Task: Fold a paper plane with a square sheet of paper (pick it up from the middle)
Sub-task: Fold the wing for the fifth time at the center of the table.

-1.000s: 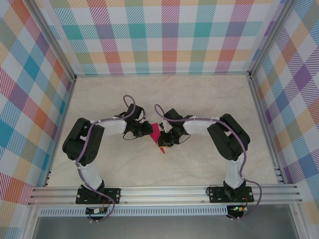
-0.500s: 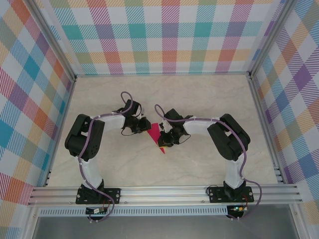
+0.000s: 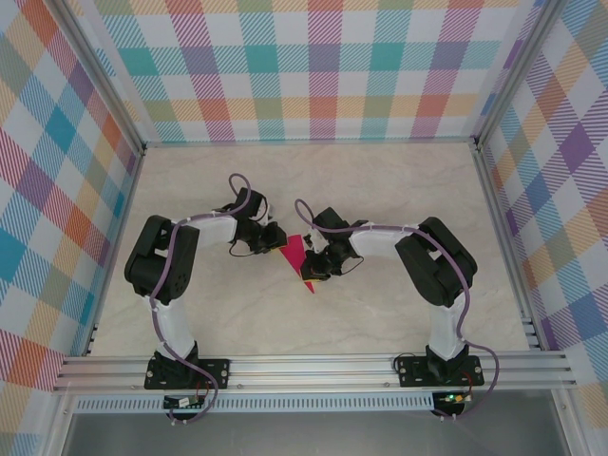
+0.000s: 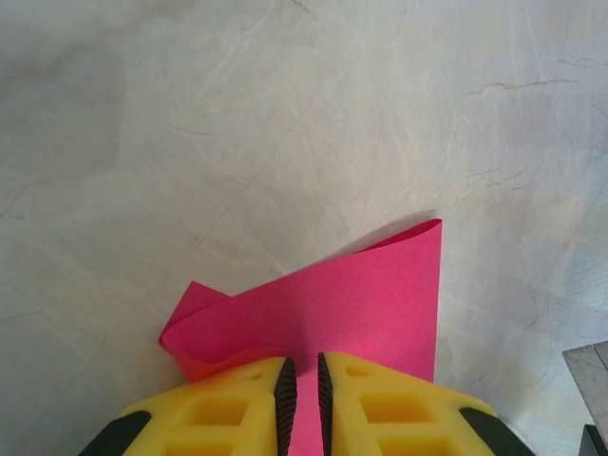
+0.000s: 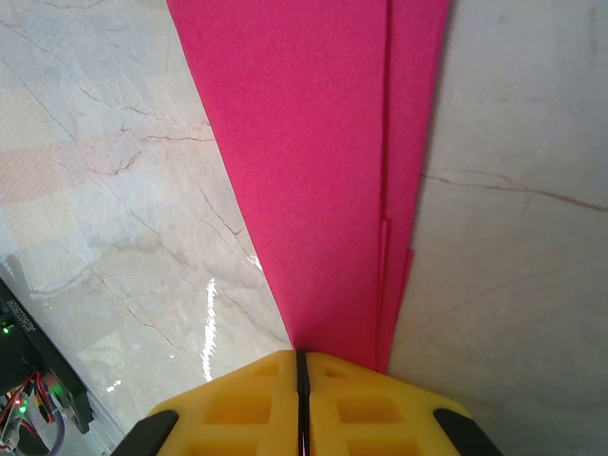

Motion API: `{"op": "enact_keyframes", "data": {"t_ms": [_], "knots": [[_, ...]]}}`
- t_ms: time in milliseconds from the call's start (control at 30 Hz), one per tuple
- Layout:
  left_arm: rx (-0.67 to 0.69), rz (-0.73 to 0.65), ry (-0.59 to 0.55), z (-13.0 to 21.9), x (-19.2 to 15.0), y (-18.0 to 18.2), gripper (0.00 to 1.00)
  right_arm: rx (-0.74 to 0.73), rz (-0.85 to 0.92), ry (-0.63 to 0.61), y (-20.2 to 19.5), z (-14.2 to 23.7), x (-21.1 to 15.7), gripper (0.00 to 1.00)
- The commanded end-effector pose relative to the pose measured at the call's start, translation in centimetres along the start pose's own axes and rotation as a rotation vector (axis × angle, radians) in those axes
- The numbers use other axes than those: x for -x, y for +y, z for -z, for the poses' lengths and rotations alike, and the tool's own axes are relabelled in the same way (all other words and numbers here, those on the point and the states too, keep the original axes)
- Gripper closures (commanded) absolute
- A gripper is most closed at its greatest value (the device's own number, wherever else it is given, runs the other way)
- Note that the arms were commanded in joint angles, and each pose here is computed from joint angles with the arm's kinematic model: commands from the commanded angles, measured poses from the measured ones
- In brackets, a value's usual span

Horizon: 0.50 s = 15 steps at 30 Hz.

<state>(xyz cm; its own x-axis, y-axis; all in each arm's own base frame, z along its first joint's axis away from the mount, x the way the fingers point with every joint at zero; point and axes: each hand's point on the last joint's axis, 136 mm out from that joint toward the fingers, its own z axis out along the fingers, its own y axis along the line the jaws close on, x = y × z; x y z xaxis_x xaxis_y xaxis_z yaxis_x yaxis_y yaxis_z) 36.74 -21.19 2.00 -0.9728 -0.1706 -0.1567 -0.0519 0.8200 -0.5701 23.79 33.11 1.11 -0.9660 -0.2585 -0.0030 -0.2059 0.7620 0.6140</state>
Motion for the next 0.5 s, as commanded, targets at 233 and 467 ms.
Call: {"op": "enact_keyframes", "data": {"t_ms": [233,467], "knots": [[0.174,-0.016,-0.170,1.5,7.7,3.3,0.81,-0.259,-0.130,0.148,-7.8,-2.3,-5.1,0.91],[0.074,-0.066,-0.244,5.7,8.2,-1.0,0.80,-0.243,-0.127,0.147,-7.3,-2.2,-4.9,0.91]]}}
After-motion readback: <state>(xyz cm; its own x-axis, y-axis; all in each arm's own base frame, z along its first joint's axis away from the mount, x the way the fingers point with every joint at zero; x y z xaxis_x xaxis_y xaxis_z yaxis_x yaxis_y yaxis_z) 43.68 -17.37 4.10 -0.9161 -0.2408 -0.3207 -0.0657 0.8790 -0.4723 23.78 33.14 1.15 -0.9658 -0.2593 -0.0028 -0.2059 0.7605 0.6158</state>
